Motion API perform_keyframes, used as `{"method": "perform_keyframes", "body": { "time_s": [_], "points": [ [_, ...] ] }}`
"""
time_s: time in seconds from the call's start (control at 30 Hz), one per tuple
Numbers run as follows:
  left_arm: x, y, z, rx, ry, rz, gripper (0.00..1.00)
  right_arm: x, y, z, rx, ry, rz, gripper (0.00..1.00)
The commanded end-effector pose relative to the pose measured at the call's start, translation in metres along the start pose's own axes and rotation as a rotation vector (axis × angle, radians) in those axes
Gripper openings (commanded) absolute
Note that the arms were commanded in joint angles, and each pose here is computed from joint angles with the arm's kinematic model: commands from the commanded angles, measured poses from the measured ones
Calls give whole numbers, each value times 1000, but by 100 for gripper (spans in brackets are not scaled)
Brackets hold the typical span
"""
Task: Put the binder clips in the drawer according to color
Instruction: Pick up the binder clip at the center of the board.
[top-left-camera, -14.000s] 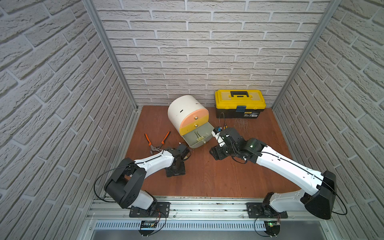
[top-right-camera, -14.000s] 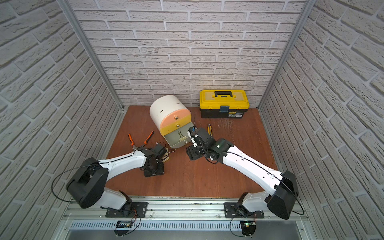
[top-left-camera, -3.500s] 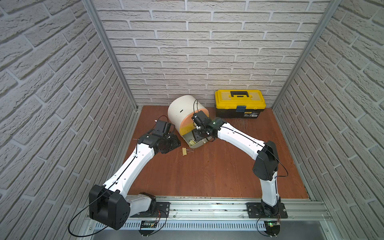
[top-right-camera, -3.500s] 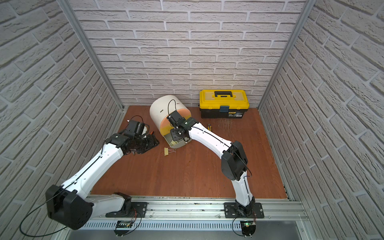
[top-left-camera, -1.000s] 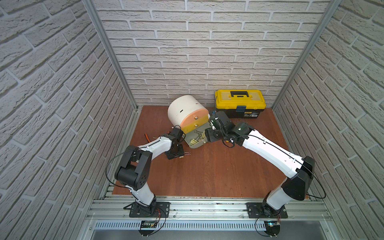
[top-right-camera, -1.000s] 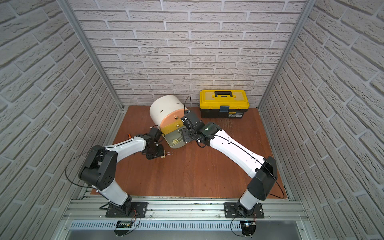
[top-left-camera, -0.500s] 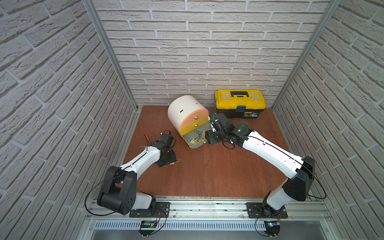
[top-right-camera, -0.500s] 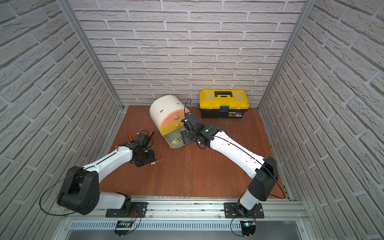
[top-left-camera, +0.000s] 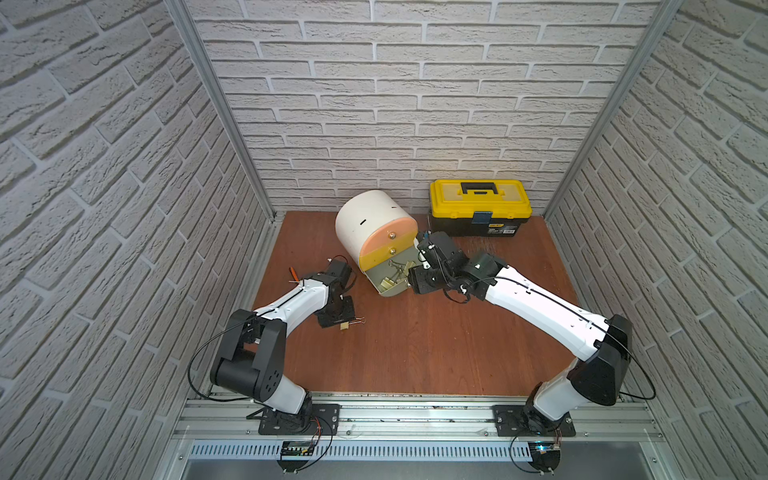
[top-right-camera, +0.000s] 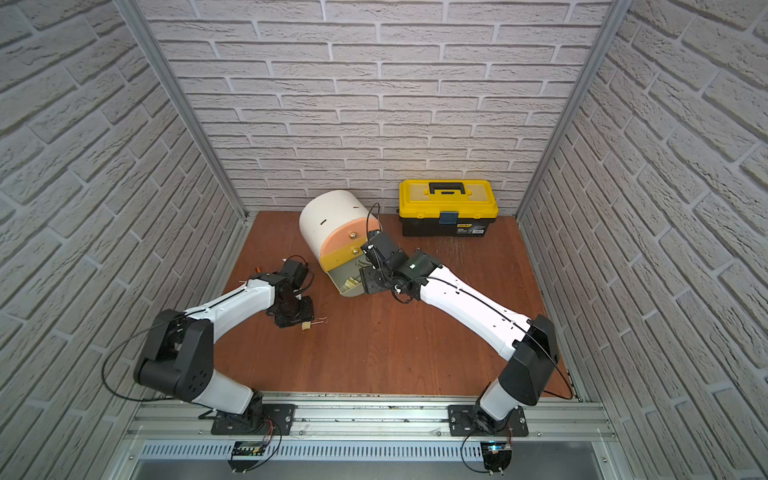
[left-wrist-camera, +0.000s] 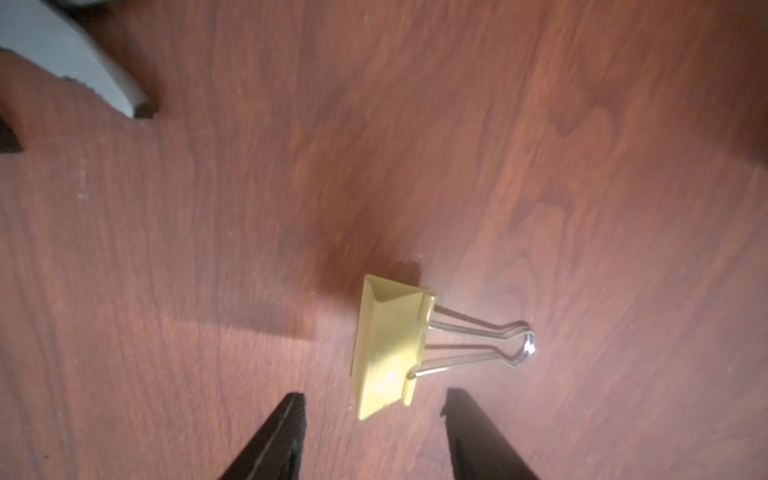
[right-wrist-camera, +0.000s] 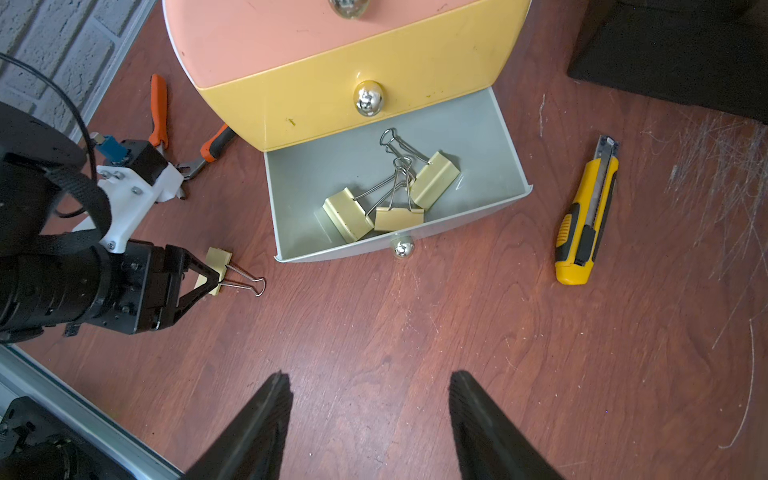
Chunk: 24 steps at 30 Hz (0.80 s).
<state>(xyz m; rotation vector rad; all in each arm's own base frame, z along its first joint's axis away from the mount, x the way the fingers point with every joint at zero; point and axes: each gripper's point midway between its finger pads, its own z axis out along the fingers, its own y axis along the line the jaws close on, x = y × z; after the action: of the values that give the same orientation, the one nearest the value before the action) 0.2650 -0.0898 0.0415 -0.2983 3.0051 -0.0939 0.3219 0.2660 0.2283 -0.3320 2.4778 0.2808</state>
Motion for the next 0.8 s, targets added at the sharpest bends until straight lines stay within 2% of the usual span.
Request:
{"method": "perform_keyframes", "body": {
  "time_s": [0.0,0.43,0.77],
  "points": [
    [-8,-7,-1,5,1,38,58,-7,1,-16,-16,-58,26,65],
    [-5,-8,19,-15,40,56,54,-7,-3,-19,2,-61,17,65],
    [1,-2,27,-43,64,65,44,-8,-2,-16,3,-56,19,65]
  ]
}}
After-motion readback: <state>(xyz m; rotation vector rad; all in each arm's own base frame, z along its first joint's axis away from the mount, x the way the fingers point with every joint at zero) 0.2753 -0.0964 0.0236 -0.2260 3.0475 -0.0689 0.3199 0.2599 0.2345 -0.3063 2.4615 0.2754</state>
